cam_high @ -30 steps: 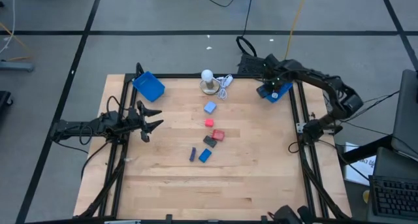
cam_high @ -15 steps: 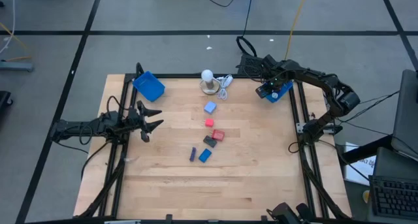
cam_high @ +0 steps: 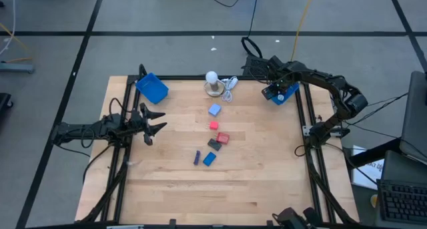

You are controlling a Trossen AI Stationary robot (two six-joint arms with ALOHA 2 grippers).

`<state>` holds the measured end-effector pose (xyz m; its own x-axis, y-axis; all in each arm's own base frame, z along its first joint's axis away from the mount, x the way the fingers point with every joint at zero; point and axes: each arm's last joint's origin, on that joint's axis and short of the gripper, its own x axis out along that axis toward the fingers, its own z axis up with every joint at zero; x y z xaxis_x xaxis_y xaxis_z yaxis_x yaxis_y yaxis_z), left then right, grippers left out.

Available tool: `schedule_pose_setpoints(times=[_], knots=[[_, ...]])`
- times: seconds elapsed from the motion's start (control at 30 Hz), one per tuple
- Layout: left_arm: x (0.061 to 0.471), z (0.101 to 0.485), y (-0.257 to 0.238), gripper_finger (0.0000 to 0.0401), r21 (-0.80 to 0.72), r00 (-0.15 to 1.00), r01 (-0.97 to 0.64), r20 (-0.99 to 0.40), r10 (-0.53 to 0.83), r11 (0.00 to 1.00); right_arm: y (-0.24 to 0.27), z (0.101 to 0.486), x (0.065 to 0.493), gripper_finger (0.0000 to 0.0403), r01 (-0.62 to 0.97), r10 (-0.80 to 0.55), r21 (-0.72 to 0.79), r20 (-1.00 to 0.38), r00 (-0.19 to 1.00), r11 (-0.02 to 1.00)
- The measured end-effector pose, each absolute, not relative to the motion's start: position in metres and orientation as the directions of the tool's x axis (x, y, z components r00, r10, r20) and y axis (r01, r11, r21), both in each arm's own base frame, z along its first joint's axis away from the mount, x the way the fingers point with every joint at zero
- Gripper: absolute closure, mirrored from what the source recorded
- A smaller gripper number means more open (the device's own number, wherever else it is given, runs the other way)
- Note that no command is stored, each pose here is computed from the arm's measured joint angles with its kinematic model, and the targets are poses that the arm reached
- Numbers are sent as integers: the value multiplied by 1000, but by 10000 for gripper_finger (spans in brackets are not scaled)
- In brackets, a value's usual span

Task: Pick & Place Office items
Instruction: Put the green charger adapter into the right blue bin, then put the red charger adapter into the right blue bin

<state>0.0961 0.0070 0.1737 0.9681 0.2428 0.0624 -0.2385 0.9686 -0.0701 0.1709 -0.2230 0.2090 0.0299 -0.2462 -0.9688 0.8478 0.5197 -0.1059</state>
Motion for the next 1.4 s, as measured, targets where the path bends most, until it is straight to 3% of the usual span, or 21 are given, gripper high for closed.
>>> schedule_pose_setpoints(times=[0.27,0.93,1.23,1.4], knots=[[96,174,7,187,-71,968,-238,62,243,969,-223,209,171,253,844,-245,-106,-969,32,526],[96,174,7,187,-72,968,-238,62,243,969,-229,211,177,191,847,-316,-95,-945,89,523],[96,174,7,187,-24,968,-242,63,243,970,-238,222,202,194,818,-480,-67,-835,267,571],[96,174,7,187,-21,968,-242,63,243,970,-230,228,233,196,691,-450,102,-689,568,716]])
